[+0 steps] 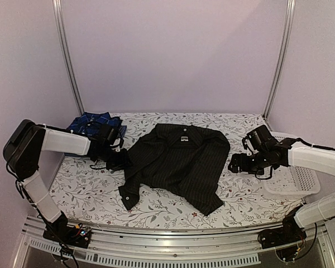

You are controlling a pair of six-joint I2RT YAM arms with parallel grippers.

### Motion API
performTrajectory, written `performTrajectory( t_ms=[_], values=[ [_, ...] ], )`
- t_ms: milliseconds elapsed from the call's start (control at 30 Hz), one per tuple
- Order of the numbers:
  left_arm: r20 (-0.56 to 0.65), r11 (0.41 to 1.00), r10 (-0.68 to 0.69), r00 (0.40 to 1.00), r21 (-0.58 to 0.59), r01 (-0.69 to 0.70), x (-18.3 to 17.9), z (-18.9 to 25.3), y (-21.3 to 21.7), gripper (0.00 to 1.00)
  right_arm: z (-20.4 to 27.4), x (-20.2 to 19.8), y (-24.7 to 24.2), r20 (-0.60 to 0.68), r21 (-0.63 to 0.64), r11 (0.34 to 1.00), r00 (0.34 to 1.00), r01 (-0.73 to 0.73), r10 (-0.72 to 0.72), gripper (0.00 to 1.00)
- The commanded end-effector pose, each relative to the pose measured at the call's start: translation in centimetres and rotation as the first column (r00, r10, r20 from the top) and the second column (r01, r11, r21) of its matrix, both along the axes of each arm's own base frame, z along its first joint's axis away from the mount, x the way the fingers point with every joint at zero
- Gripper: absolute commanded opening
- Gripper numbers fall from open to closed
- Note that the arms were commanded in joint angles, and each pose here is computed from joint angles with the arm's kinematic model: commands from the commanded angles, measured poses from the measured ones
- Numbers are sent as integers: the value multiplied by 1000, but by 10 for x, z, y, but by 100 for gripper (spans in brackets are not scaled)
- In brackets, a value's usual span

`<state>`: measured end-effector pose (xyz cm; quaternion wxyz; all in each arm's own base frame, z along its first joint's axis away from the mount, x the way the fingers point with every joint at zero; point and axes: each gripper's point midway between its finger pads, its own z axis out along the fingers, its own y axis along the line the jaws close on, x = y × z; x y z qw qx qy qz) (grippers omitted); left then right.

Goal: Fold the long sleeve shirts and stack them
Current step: Flatten out the crumpled shirt at the center of the board, then smooth out the crumpled shirt at the center of the board.

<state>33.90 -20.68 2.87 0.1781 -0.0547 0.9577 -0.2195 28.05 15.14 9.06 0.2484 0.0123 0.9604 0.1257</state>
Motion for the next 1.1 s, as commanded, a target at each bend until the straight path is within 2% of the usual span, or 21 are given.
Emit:
performTrajectory(
  t_ms=[0,133,367,667,800,1067],
  values=[
    [28,1000,-8,1000,1,7,-6,11,1,28,-5,-21,-13,-42,-39,998,998,50,-52,93],
    [19,1000,-14,1000,-11,14,-19,16,3,32,17,-20,8,10,-19,1000,1000,12,-12,93],
    [1,994,-83,997,-76,83,-59,26,-12,49,18,-26,69,23,7,994,994,-112,111,94],
    [-31,993,-104,994,-57,102,-93,18,-21,53,-15,-45,123,-33,21,969,969,-246,247,93],
    [-38,995,-93,995,-31,92,-95,15,-18,53,-29,-51,129,-63,23,967,965,-252,253,87],
    [-53,995,-103,993,8,104,-96,5,-16,49,-30,-48,134,-53,38,970,968,-242,244,61]
  ],
)
